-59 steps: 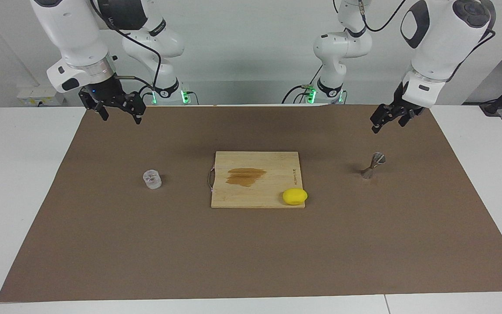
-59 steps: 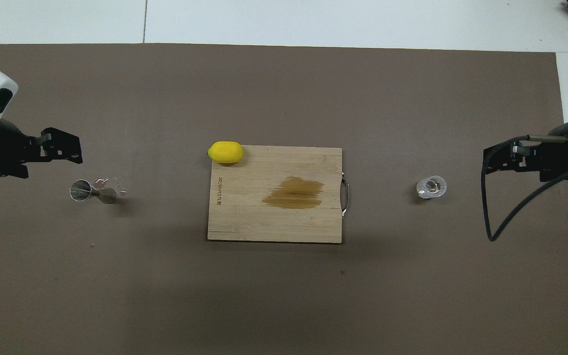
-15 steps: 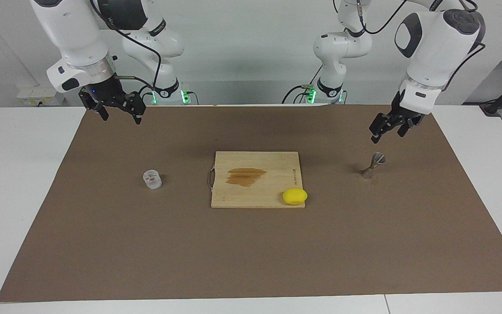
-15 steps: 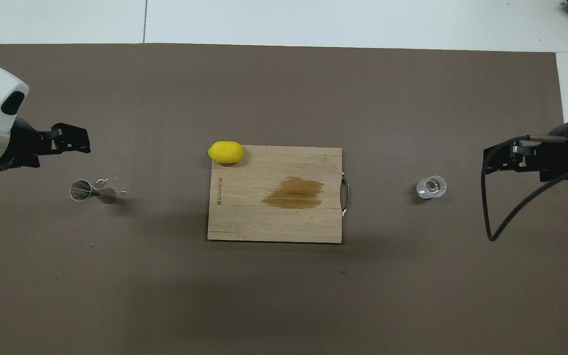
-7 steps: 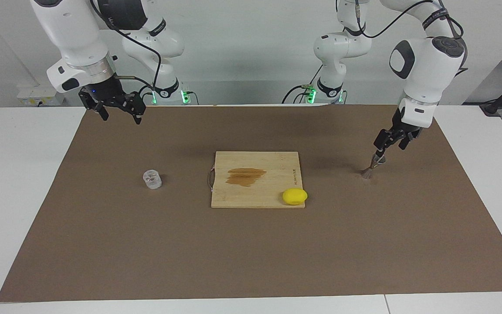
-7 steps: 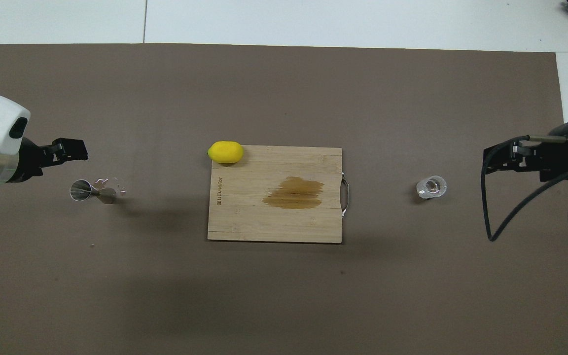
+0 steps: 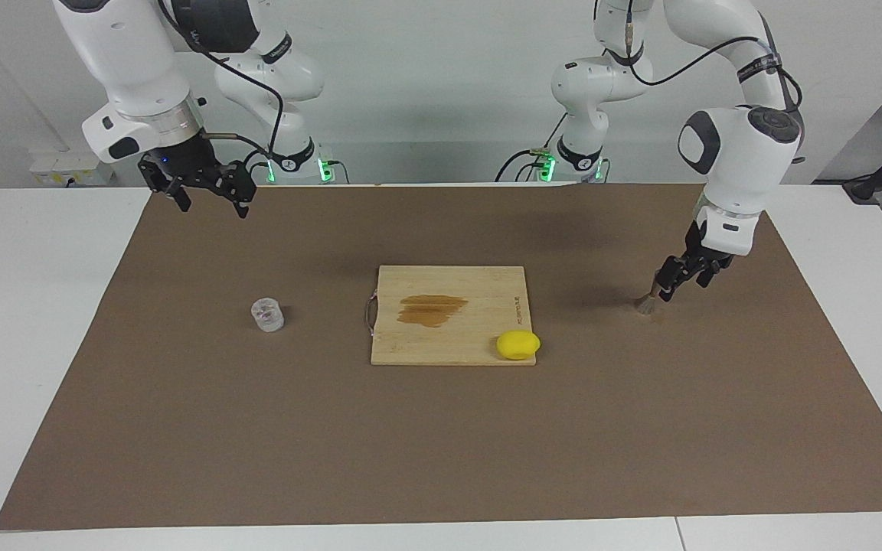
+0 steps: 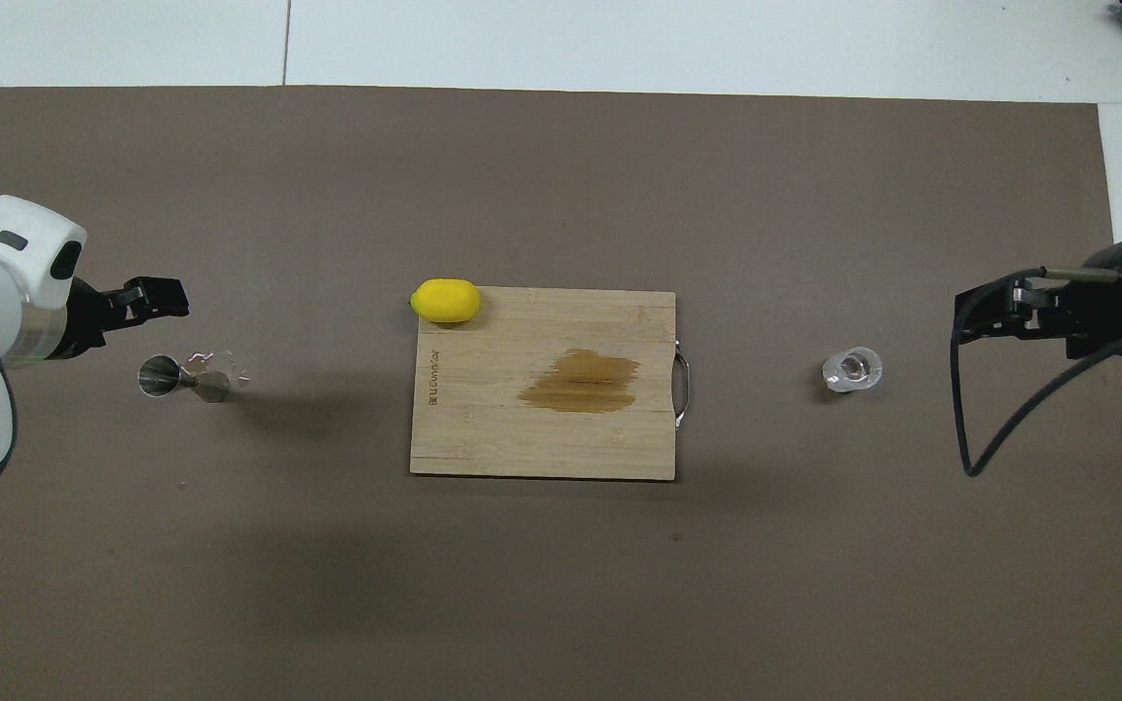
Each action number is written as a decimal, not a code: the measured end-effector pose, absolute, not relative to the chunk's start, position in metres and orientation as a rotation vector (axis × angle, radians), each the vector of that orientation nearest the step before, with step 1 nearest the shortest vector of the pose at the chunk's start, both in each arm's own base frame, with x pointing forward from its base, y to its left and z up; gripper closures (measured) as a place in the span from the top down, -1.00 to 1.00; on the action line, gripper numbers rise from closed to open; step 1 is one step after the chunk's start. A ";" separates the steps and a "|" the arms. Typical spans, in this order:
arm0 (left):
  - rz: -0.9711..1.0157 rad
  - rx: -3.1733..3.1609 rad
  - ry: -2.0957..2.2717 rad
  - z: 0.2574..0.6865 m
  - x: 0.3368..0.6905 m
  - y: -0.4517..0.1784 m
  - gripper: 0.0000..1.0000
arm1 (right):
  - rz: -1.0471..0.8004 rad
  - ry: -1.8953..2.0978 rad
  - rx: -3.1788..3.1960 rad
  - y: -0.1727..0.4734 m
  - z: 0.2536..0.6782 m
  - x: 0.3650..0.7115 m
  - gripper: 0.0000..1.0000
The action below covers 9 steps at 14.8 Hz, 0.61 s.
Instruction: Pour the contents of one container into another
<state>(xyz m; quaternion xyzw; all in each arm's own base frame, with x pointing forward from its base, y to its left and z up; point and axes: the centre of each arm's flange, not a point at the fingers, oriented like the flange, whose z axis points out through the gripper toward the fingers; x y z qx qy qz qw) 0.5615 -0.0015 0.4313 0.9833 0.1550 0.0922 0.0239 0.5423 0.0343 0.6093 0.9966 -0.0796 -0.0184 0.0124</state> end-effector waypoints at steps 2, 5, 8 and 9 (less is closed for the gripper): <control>0.292 3.042 0.480 0.431 0.562 0.000 1.00 | -0.057 -0.248 3.106 0.034 0.609 0.542 1.00; 0.300 3.041 0.477 0.432 0.563 -0.002 1.00 | -0.057 -0.248 3.106 0.034 0.609 0.542 1.00; 0.300 3.041 0.476 0.432 0.563 -0.002 1.00 | -0.057 -0.248 3.106 0.034 0.609 0.542 1.00; 0.300 3.041 0.474 0.432 0.563 -0.003 1.00 | -0.057 -0.248 3.106 0.034 0.609 0.542 1.00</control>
